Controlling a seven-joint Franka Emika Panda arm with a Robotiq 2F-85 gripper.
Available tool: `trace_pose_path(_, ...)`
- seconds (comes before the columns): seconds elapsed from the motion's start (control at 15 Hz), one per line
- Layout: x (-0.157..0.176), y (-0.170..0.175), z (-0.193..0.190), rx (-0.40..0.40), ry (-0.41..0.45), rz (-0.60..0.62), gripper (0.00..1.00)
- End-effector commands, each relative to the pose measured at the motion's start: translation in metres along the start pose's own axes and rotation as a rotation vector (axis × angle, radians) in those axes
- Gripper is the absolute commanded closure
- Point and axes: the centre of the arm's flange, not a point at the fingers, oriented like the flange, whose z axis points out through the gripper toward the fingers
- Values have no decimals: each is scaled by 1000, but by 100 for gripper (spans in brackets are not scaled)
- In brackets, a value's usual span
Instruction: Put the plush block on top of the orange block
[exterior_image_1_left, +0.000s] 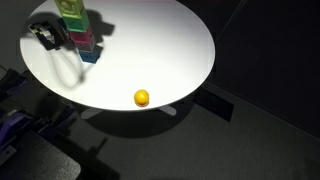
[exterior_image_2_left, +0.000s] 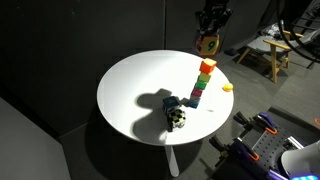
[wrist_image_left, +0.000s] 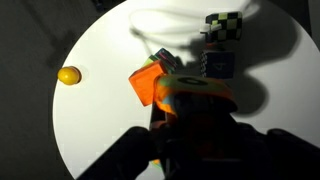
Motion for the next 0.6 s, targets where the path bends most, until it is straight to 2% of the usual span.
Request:
trace_pose_path(0.0, 20, 4, -5, -25, -24, -1, 81)
trace_pose_path(0.53, 30, 9, 10, -41, -62, 4, 81)
